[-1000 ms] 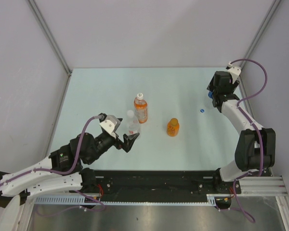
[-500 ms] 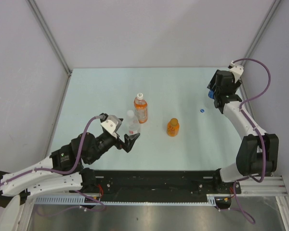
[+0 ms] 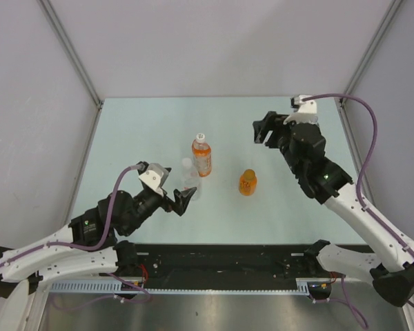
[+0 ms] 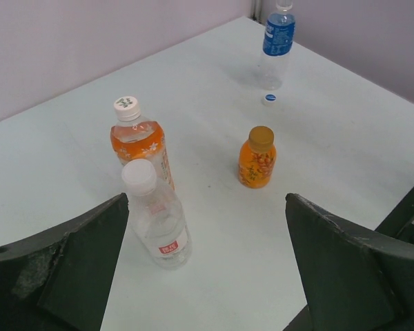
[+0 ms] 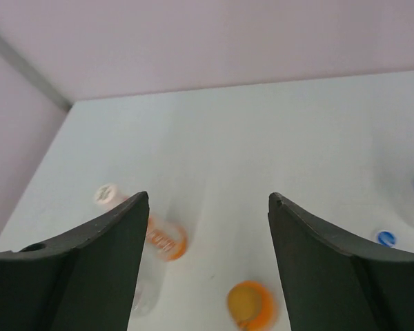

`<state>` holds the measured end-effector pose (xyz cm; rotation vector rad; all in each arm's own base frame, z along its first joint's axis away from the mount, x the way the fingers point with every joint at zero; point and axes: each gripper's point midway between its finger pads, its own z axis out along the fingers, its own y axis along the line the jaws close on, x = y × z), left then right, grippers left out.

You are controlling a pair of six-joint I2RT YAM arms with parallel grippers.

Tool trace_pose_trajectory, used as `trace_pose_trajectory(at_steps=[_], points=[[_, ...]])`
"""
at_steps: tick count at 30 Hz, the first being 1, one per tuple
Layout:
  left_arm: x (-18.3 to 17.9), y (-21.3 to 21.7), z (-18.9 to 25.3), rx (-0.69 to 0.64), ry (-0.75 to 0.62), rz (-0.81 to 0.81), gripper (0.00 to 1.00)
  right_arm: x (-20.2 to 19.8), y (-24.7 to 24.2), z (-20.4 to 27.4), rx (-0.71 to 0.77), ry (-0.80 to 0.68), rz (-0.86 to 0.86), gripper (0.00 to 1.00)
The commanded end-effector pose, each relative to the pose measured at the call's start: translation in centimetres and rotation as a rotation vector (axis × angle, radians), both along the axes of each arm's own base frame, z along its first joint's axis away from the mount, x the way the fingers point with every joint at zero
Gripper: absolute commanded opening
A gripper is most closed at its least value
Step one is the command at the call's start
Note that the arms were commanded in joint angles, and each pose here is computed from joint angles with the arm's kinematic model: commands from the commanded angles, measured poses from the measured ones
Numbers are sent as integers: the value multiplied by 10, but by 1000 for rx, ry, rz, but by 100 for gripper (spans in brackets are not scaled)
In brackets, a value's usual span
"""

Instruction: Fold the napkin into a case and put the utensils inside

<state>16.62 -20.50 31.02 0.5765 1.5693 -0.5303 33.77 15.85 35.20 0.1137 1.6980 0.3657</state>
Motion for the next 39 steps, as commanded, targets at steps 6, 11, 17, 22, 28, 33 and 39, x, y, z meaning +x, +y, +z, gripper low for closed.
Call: trace_pose_trajectory(at_steps=[6,11,17,22,28,33,39], points=[[20,17,0,-81,76,173,100,-52,80,-106,-185,191,232,77],[16,14,-2,-124,94,140,100,-45,65,-143,-146,275,206,80],[15,2,-9,-100,111,106,100,-35,46,-170,-206,306,146,81],[15,-10,-18,-73,135,86,100,-31,49,-197,-214,370,163,80],[15,-15,-17,-80,133,71,100,-28,59,-217,-203,417,185,80],[15,-13,-17,-73,128,70,100,-27,60,-226,-203,441,177,72],[14,-13,-19,-73,126,64,100,-30,58,-225,-193,446,173,44]])
